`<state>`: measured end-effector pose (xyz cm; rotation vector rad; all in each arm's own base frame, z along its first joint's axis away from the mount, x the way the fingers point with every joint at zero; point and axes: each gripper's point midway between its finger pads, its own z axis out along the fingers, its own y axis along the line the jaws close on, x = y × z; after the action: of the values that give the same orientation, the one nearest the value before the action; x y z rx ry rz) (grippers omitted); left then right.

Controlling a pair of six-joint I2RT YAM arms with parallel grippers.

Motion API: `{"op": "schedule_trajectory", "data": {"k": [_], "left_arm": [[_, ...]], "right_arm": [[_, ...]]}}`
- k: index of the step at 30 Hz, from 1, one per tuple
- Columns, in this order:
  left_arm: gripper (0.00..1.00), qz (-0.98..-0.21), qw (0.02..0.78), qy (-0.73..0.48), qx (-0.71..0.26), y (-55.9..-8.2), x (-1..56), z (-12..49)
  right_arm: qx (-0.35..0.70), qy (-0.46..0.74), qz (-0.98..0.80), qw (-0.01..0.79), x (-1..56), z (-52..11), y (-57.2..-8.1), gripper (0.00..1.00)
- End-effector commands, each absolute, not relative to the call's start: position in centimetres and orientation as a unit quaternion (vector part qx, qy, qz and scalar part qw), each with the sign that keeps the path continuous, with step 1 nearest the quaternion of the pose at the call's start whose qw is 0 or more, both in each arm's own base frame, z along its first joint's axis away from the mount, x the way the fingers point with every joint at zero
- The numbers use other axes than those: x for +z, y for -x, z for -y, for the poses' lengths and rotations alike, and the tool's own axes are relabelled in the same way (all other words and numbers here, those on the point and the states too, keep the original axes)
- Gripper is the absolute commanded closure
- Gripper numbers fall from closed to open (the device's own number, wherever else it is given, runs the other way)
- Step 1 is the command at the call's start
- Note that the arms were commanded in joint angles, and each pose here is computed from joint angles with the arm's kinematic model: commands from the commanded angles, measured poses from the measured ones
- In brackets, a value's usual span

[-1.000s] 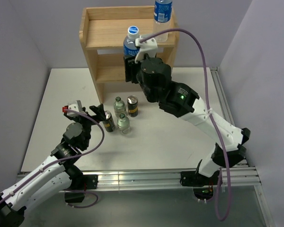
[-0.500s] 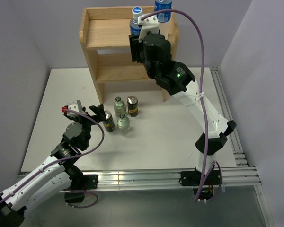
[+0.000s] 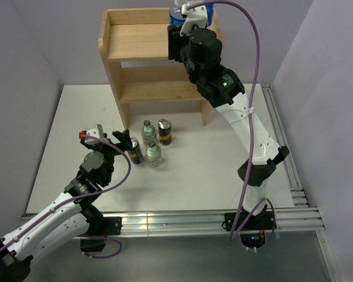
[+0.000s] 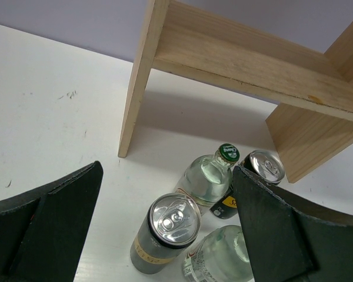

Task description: Place and organize the beverage onto the shelf

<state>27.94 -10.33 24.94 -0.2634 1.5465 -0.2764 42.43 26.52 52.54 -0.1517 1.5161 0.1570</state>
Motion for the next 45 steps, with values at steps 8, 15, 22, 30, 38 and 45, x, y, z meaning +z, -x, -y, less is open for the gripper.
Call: {"op": "schedule_trajectory", "data": {"k": [8,15,22,30,38,45], "left_arm": [[0.01,-0.680,0.710,0.125,-0.134,-27.9,26.1,10.3],[0.01,-0.681,0.709,0.124,-0.136,-28.0,26.1,10.4],[0.01,-0.681,0.709,0.125,-0.133,-28.0,26.1,10.4],[0.01,-0.682,0.708,0.124,-0.133,-28.0,26.0,10.4],[0.01,-0.680,0.710,0.125,-0.134,-28.0,26.3,10.4],[0.01,-0.679,0.711,0.125,-0.134,-27.9,26.4,10.3]], "right_arm": [[0.135,-0.003,-0.599,0.789,59.4,-24.3,-43.3,1.00],[0.134,0.001,-0.607,0.783,57.9,-24.6,-45.4,1.00],[0.145,-0.008,-0.613,0.776,56.8,-24.8,-46.6,1.00],[0.139,-0.015,-0.622,0.770,55.6,-24.9,-47.4,0.97],[0.138,-0.017,-0.626,0.767,55.0,-24.8,-47.5,0.42],[0.137,-0.018,-0.630,0.764,54.7,-24.9,-47.6,0.32]]}}
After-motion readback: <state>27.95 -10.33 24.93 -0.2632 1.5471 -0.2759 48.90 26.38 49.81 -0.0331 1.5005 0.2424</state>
